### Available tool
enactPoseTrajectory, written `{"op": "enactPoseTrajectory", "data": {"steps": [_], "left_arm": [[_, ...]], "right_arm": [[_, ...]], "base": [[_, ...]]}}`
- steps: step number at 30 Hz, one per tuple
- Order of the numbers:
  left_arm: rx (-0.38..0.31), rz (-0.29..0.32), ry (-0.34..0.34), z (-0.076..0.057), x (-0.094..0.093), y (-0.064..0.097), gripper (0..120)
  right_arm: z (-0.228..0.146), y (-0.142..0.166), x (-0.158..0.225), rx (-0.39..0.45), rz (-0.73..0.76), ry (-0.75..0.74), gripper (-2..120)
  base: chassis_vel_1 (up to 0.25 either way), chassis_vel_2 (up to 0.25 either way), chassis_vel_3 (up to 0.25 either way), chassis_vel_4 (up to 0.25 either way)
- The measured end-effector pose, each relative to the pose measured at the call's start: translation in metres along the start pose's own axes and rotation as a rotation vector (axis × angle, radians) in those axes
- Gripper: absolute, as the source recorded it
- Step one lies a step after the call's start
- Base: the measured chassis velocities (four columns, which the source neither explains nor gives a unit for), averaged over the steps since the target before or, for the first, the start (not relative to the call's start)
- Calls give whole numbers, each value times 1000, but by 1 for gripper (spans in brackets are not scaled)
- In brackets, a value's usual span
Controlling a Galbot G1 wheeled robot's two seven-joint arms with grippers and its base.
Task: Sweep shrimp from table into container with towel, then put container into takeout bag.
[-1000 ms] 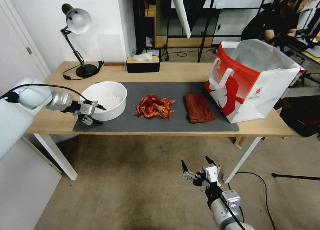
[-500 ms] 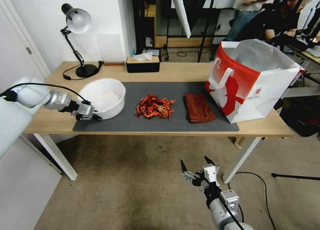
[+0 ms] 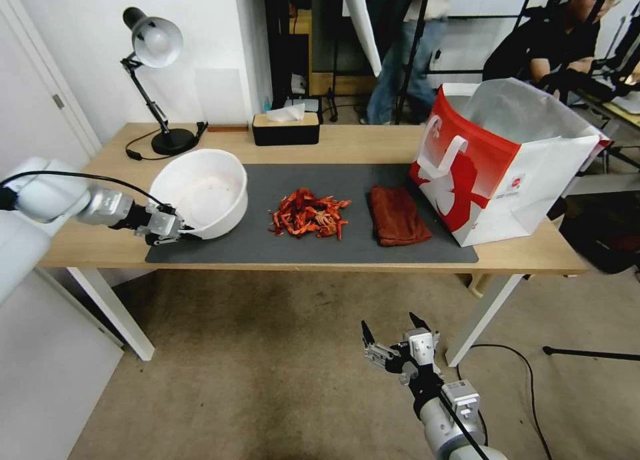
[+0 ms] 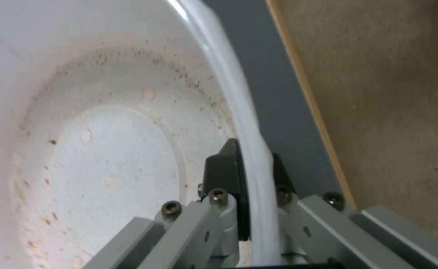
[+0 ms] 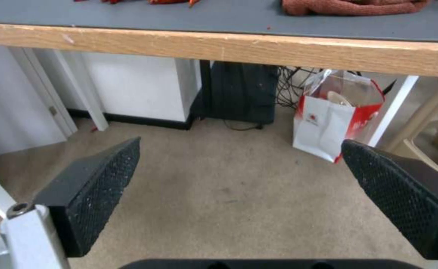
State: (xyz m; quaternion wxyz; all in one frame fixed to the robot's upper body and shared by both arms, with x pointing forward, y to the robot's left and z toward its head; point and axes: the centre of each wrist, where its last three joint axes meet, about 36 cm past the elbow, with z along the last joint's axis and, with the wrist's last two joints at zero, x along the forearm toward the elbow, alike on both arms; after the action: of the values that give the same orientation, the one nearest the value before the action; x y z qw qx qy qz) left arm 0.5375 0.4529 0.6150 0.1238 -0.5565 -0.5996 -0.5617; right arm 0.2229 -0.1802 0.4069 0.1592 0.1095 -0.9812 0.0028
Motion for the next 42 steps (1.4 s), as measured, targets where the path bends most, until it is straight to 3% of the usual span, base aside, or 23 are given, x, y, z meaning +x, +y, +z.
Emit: {"op": "enactPoseTrajectory", "data": {"steps": [3, 4, 8, 9, 12, 16, 19, 21, 24, 25, 28, 32, 33, 42], "left_arm": [[-78, -9, -27, -21, 6, -5, 0], [-78, -9, -27, -21, 6, -5, 0], [-175, 11, -84, -60, 5, -13, 0], [-175, 11, -84, -60, 5, -13, 0], [-291, 36, -130, -88, 2, -18, 0], [-343, 60, -146, -103, -2, -24, 0], [-441, 134, -171, -130, -14, -45, 0], [-460, 148, -174, -134, -17, -50, 0], [-540, 208, -205, -157, -28, -71, 0], [-540, 208, -205, -157, -28, -71, 0], [-552, 283, -256, -171, -42, -98, 0], [-578, 335, -252, -168, -57, -111, 0], [-586, 354, -240, -161, -68, -117, 0], [-531, 406, -224, -128, -102, -134, 0]], "right_arm": [[-1, 0, 0, 0, -2, -4, 100], [-1, 0, 0, 0, -2, -4, 100], [-2, 1, 1, -1, -3, -4, 100], [-2, 1, 1, -1, -3, -4, 100], [-1, 0, 2, 0, -2, -4, 100], [-1, -1, 2, 1, 0, -3, 100], [-1, -2, 2, 2, 2, -2, 100], [-1, -2, 2, 2, 2, -3, 100], [-1, -3, 2, 3, 4, -3, 100], [-1, -3, 2, 3, 4, -3, 100], [-2, -3, 3, 3, 5, -3, 100], [-3, -3, 3, 3, 7, -6, 100], [-4, -3, 4, 4, 10, -9, 100], [-6, -8, 6, 11, 21, -11, 100]], "base": [[0, 0, 0, 0], [0, 0, 0, 0], [0, 0, 0, 0], [0, 0, 0, 0], [0, 0, 0, 0], [0, 0, 0, 0], [0, 0, 0, 0], [0, 0, 0, 0], [0, 0, 0, 0], [0, 0, 0, 0], [0, 0, 0, 0], [0, 0, 0, 0], [0, 0, 0, 0], [0, 0, 0, 0]]}}
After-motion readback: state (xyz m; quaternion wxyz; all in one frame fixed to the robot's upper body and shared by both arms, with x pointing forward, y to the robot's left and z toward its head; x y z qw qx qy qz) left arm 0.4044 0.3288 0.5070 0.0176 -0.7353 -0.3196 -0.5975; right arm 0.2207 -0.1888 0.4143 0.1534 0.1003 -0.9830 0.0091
